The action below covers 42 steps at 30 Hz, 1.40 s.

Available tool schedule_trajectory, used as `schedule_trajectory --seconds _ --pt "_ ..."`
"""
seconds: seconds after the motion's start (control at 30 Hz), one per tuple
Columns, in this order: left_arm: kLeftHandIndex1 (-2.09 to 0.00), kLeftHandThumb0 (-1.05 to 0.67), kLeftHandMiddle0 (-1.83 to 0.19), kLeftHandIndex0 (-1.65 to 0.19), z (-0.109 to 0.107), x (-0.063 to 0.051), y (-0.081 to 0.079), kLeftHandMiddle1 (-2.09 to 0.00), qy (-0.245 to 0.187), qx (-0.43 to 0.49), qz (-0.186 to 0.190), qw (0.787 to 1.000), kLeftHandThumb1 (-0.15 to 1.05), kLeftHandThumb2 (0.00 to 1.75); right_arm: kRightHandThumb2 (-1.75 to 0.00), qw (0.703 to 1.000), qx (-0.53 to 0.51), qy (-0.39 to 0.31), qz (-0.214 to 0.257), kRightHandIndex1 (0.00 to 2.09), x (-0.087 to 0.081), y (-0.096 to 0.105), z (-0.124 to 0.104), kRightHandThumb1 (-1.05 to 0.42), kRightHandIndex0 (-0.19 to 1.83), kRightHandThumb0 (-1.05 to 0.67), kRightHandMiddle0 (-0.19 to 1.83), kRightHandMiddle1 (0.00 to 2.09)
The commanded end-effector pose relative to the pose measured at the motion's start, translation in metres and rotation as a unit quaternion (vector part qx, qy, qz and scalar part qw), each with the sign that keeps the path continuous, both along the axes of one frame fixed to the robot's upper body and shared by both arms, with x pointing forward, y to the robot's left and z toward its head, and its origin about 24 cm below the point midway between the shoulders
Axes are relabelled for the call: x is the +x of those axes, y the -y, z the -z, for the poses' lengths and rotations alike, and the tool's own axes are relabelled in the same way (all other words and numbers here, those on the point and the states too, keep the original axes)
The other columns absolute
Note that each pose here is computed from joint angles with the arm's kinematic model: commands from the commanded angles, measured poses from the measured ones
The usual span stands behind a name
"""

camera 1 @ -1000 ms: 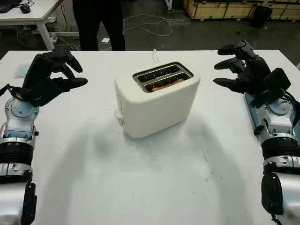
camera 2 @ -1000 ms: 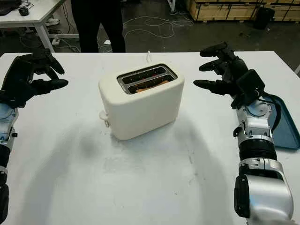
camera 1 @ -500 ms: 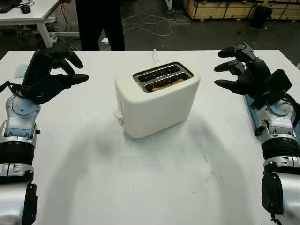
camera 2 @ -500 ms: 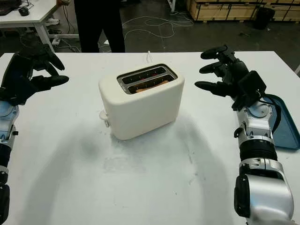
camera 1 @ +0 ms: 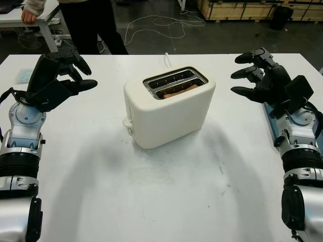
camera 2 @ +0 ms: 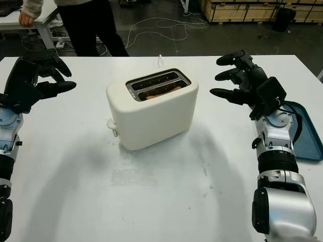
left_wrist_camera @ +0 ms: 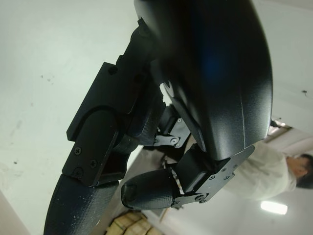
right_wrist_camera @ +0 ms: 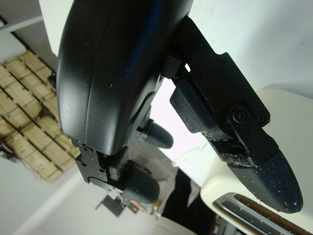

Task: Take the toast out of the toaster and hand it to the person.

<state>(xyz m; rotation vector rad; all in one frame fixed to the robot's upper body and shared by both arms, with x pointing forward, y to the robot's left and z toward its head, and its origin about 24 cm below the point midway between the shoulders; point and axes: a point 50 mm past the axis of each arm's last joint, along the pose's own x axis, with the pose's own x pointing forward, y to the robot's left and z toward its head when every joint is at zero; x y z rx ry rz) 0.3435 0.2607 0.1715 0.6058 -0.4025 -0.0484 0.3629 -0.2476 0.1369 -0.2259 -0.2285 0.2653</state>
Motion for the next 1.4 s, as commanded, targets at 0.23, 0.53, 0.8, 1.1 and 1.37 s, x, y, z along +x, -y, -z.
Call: schedule_trajectory --seconds 0.23,0.53,0.8,1.1,1.37 --pt "-1.47 -1.05 -0.70 -0.68 -0.0034 -0.0004 -0.0055 -1.50 -0.003 0.012 0.002 1.000 0.83 0.00 -0.01 1.000 -0.014 0.027 -0.003 1.51 0.0014 -0.0051 -0.0106 -0.64 0.00 -1.05 0.04 1.36" --pt "-1.52 -1.05 -0.69 -0.61 -0.0036 -0.0005 -0.0070 -1.51 -0.001 0.028 0.004 1.000 0.85 0.01 0.00 1.000 -0.013 0.022 -0.005 1.50 0.0021 -0.0060 -0.0127 -0.62 0.00 -1.05 0.05 1.34" --pt "-1.52 -1.05 -0.68 -0.62 -0.0037 -0.0001 -0.0061 -1.53 -0.001 0.029 0.004 1.000 0.84 0.00 0.00 1.000 -0.016 0.022 -0.002 1.51 0.0017 -0.0058 -0.0127 -0.61 0.00 -1.05 0.05 1.34" --pt "-1.51 -1.05 -0.70 -0.64 -0.0033 -0.0001 -0.0059 -1.52 0.002 0.024 0.006 1.000 0.84 0.00 0.00 1.000 -0.018 0.022 0.000 1.50 0.0013 -0.0057 -0.0115 -0.62 0.00 -1.05 0.05 1.34" --pt "-1.53 -1.05 -0.69 -0.62 -0.0038 -0.0003 -0.0059 -1.52 0.002 0.026 0.004 1.000 0.86 0.01 0.00 1.000 -0.013 0.027 0.001 1.51 0.0007 -0.0049 -0.0108 -0.64 0.00 -1.05 0.06 1.34"
